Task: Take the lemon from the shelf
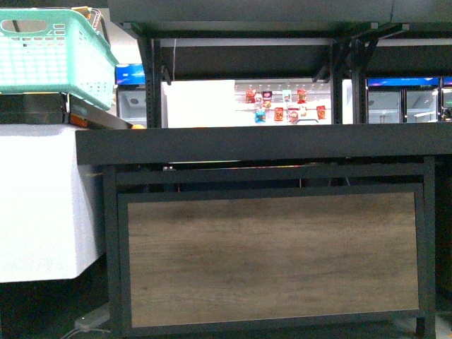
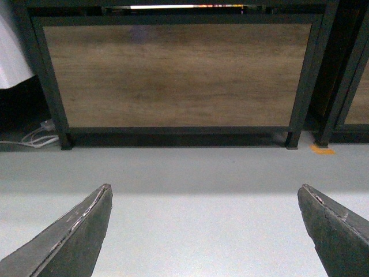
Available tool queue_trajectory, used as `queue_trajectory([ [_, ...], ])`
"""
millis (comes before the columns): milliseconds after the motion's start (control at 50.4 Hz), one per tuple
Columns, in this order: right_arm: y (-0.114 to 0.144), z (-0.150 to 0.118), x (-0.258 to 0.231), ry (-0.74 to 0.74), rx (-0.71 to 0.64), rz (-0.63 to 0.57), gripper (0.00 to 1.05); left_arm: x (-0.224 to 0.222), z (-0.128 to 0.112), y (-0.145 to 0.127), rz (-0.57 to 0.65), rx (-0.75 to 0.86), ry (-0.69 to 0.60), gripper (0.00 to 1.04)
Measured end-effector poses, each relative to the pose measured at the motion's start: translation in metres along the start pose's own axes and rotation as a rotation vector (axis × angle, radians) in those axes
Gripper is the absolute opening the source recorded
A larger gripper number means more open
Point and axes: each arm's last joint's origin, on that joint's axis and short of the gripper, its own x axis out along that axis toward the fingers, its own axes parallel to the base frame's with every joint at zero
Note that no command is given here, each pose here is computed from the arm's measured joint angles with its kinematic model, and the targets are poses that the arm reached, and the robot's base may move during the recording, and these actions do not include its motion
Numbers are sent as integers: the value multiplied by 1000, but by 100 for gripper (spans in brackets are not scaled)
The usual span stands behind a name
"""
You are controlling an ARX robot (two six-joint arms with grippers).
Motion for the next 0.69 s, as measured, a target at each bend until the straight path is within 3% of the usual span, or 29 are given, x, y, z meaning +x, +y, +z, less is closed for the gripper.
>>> queue_trajectory([
  [695,0,0,0,1,0,0,97,0,0,0,0,0,0,97],
])
